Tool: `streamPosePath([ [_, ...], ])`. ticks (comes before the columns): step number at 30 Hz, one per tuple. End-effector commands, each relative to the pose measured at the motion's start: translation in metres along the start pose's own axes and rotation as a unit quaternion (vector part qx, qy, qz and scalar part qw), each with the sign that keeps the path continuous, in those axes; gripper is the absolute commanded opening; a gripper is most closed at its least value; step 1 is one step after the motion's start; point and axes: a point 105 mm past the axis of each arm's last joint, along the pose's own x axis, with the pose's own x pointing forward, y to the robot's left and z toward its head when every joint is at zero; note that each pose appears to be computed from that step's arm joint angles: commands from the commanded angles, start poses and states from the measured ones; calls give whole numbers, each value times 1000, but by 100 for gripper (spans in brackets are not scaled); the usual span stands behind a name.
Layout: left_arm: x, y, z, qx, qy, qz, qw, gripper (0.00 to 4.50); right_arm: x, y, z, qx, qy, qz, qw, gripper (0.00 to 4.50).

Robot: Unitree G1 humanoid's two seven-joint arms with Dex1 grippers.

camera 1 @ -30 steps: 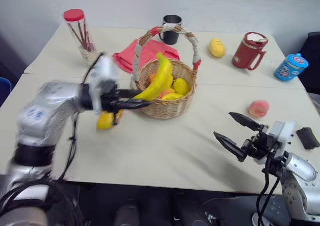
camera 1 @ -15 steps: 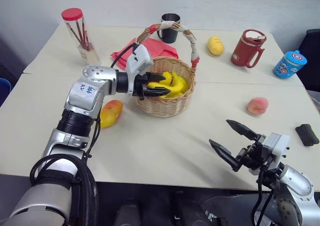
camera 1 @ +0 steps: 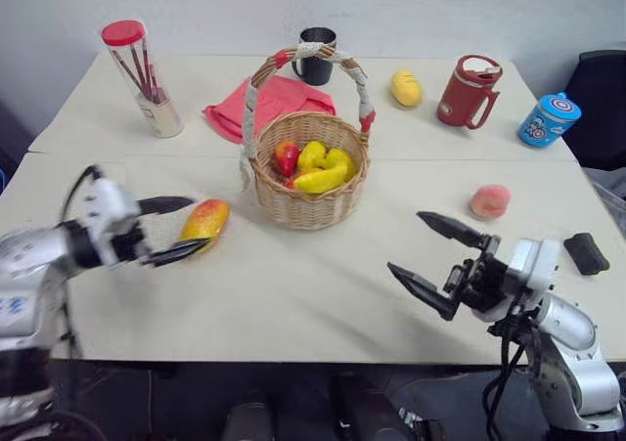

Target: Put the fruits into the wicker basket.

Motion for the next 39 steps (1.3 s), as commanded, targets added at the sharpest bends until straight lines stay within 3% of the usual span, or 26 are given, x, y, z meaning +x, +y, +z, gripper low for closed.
streamPosePath([
  [1,-68,33,-19,-42,23,134,990,448,4,12,10,3,-11,46,999,450],
  [5,-139,37,-78,-123,105,246,956,448,3,12,12,-10,-22,34,999,450],
  [7,-153,39,-89,-148,113,283,941,448,1,10,15,-18,-23,18,999,450],
  [10,-143,31,-97,-177,118,258,942,448,0,21,16,-5,-4,31,1000,450],
  [13,-88,19,-67,-184,79,137,970,448,4,40,21,17,7,66,998,450],
  [19,2,24,-6,-141,80,13,987,448,16,41,28,5,13,105,994,450],
  [22,38,16,5,-112,131,-48,984,448,20,36,21,3,23,101,995,450],
  [26,85,27,13,-124,149,-38,980,448,23,39,6,27,35,103,994,450],
  [30,110,14,5,-143,182,-71,970,448,30,34,6,21,28,96,995,450],
  [33,127,1,13,-152,164,-103,969,448,31,29,4,17,33,89,995,450],
  [36,132,-8,6,-148,177,-115,966,393,31,29,2,18,34,88,995,450],
  [39,129,-16,-3,-149,188,-130,962,296,28,29,-1,21,36,86,995,450],
])
